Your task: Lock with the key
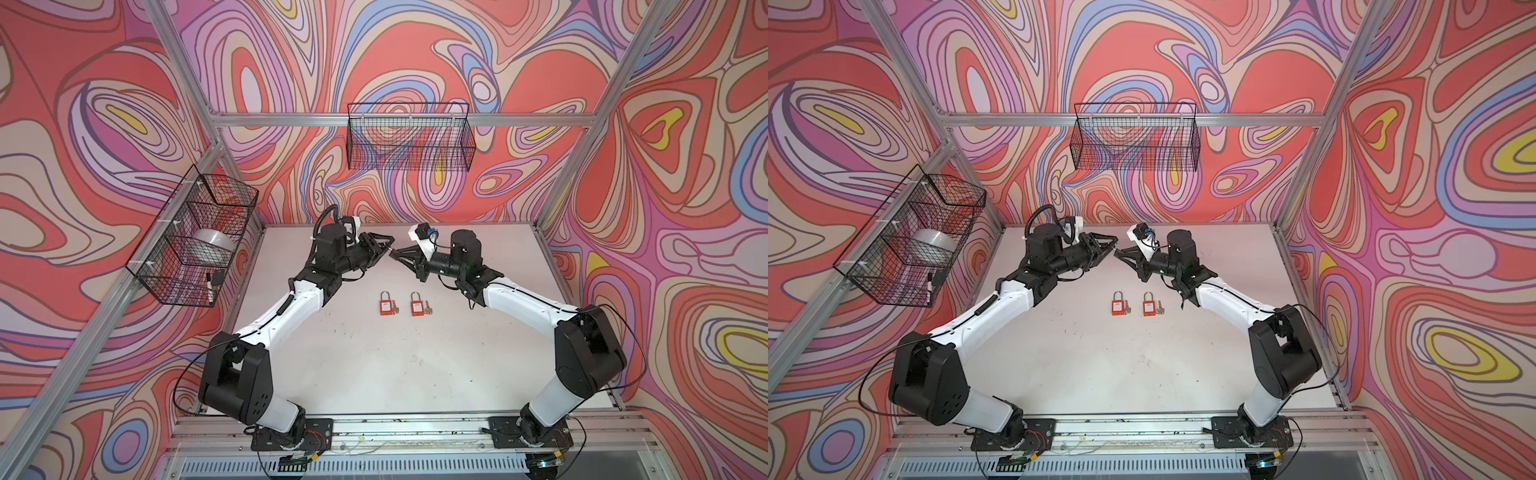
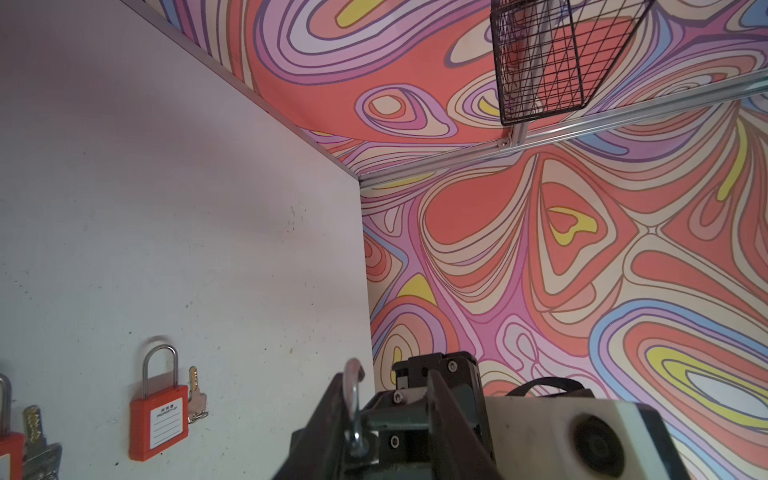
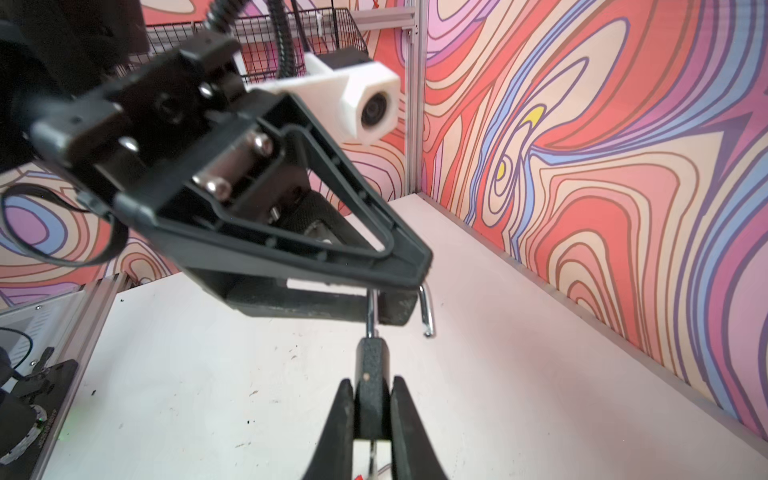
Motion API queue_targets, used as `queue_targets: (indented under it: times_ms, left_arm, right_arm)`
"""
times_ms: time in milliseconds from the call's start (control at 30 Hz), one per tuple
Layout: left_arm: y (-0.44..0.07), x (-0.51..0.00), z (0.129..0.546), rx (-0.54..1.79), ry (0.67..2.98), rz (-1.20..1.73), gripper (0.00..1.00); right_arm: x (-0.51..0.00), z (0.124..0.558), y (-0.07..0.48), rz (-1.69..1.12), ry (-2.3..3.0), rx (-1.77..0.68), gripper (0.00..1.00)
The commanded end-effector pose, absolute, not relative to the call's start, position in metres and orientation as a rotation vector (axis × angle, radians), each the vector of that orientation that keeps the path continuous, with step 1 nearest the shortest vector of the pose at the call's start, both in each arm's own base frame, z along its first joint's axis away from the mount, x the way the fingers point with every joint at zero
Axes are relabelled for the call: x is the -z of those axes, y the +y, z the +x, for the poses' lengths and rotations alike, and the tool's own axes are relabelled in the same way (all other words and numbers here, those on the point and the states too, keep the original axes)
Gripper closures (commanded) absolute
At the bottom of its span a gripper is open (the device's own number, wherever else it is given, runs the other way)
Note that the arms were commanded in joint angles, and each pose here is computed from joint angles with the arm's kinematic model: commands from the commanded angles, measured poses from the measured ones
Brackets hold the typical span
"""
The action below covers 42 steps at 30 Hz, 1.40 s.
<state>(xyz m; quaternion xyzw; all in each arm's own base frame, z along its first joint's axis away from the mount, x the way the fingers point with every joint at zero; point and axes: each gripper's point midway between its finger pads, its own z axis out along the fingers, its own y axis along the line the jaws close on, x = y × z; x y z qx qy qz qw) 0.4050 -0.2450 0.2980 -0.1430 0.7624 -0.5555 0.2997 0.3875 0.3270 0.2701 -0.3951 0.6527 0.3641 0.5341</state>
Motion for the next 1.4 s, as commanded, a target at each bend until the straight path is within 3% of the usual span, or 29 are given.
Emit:
queue_targets:
  times_ms: [0,400,967,1233,1367]
  left_arm:
    - [-0.231,-0.317,0.402,1.407,1.999,-0.333,0.56]
    - [-0.238,-0.327,0.405,1.428,2.063,-0.204,0.51]
    - [-0.246,-0.302,0.385,1.421,2.246,-0.08,0.49]
    - [-0.242,-0.317,0.384,1.398,2.18,-0.027,0.42]
    - [-0.244,-0.338,0.376,1.421,2.092,0.156,0.43]
  right_arm:
    - [-0.285,0.378,0.325,-0.978,1.53,-0.857,1.0]
    - [-0.282,0.351,0.327,-1.094,1.574,-0.972,1.0]
    - [-0.298,0.354,0.329,-1.092,1.543,-0.994,1.0]
    - [-0.311,0.35,0.315,-1.067,1.533,-1.085,1.0]
    - [-0.324,0.344,0.3,-1.051,1.525,-1.181,1.0]
